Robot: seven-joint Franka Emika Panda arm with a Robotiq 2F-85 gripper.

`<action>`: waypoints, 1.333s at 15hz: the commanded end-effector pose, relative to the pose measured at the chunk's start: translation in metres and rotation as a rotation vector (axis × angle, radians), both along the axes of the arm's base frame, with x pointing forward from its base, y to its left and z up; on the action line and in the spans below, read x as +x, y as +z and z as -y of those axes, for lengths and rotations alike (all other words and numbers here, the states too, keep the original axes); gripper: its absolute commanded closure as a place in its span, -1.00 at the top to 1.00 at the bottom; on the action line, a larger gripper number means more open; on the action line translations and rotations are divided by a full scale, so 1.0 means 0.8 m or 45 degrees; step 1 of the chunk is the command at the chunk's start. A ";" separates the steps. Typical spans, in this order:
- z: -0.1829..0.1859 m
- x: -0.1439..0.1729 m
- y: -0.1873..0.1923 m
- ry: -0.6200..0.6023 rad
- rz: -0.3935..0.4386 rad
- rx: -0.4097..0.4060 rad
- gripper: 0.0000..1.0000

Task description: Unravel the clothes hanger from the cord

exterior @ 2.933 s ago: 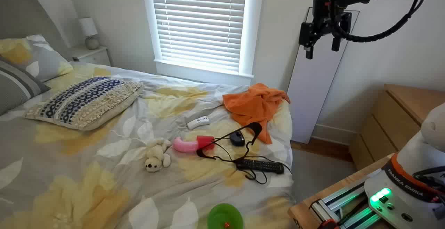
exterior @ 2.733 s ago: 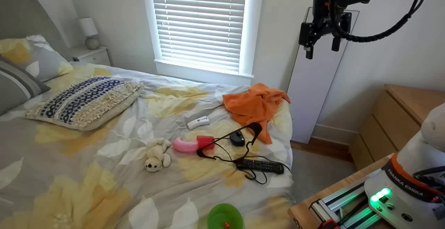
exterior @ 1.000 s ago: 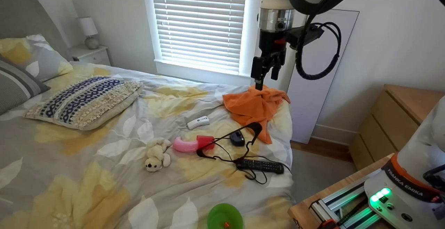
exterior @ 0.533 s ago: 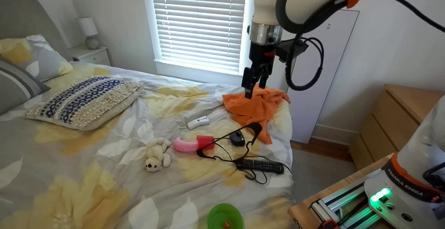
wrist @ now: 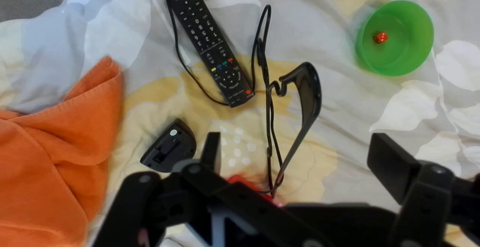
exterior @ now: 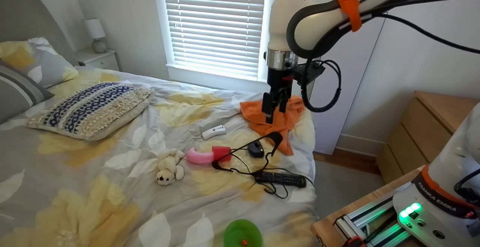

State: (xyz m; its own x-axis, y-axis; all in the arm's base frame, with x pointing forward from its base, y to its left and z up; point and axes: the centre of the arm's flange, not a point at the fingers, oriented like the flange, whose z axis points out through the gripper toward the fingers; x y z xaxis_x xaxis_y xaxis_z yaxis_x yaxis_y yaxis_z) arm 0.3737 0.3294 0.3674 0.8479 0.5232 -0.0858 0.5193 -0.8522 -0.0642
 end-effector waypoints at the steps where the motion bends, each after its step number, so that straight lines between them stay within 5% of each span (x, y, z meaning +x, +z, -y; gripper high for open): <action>1: -0.008 0.002 -0.032 0.068 -0.060 0.056 1.00; 9: -0.012 0.003 -0.074 0.167 -0.179 0.071 0.98; 11: -0.012 0.003 -0.081 0.193 -0.194 0.072 0.53; 20: -0.015 0.004 -0.076 0.235 -0.191 0.076 -0.81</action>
